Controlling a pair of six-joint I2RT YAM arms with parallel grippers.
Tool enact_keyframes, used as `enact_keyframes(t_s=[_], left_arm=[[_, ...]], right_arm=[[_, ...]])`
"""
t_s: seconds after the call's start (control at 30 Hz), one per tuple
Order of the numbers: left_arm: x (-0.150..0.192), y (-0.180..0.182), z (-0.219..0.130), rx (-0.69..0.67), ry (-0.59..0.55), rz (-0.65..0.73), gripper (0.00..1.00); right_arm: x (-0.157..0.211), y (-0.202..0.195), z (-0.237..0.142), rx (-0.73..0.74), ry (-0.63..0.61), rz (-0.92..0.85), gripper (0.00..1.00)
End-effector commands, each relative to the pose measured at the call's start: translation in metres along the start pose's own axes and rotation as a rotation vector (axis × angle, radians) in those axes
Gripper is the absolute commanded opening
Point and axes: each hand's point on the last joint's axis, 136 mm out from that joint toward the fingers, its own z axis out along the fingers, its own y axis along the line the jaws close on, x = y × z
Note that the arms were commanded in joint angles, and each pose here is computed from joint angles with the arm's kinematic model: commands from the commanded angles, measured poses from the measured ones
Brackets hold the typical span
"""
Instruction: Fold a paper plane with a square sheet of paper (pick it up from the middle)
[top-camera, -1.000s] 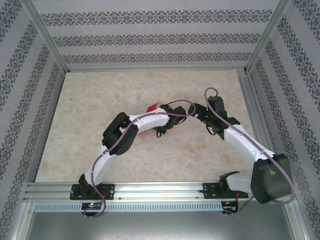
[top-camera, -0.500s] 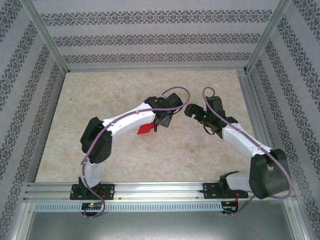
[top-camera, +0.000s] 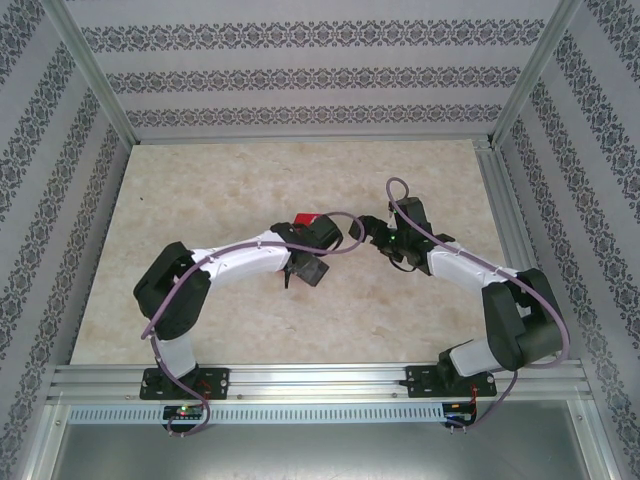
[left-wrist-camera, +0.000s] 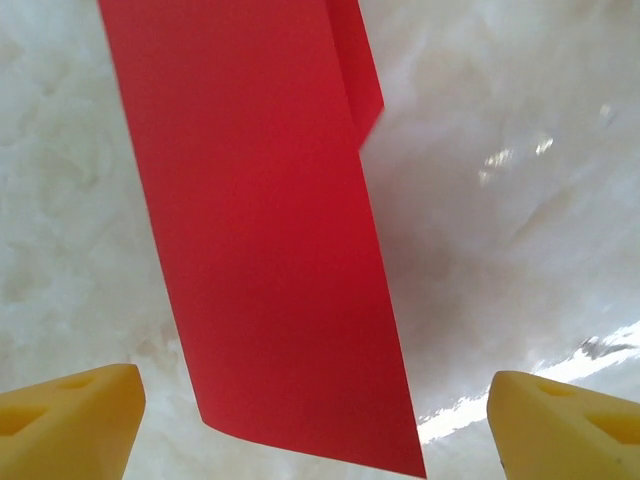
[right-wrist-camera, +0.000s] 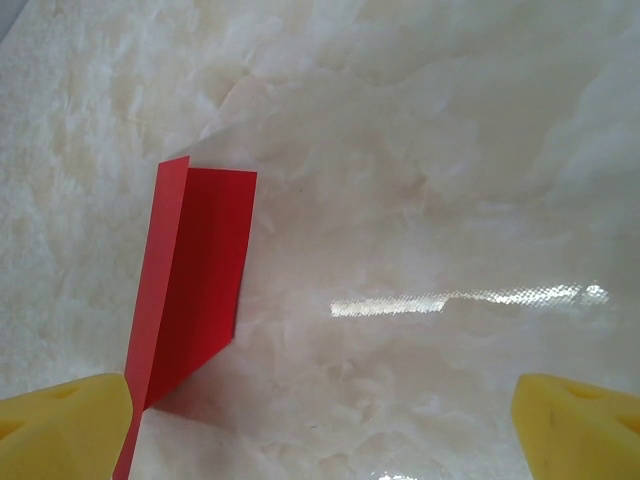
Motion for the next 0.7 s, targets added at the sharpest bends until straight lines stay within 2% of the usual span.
enact_keyframes(t_s=[0.0,0.1,0.23,0.33,0.53,0.67], left_arm=[[-0.024,-0.007,0.001,-0.068,-0.098,0.143,0.91],[-0.025,-0.001,0.010,-0.157,-0.079,0.175,0.91],[-0.029,0.004,0.012,-0.200,-0.079,0.183,0.80],[-0.030,0.001,0.009,-0.174,-0.089,0.177,0.66],[-0.030,-0.008,0.005,-0.105,-0.096,0.167,0.31],[-0.032,-0.017,0.006,-0.039,-0.096,0.141,0.17]], right_arm=[[-0.006,0.009,0.003,-0.038,-0.014,0.012,0.98],[-0.006,0.007,0.004,-0.033,-0.014,0.017,0.98],[-0.007,0.002,0.002,-0.024,-0.019,0.033,0.98],[-0.009,-0.002,0.000,-0.019,-0.025,0.045,0.98],[-0.010,-0.004,0.000,-0.018,-0.026,0.054,0.98],[-0.014,-0.006,-0.004,-0.011,-0.034,0.054,0.98]])
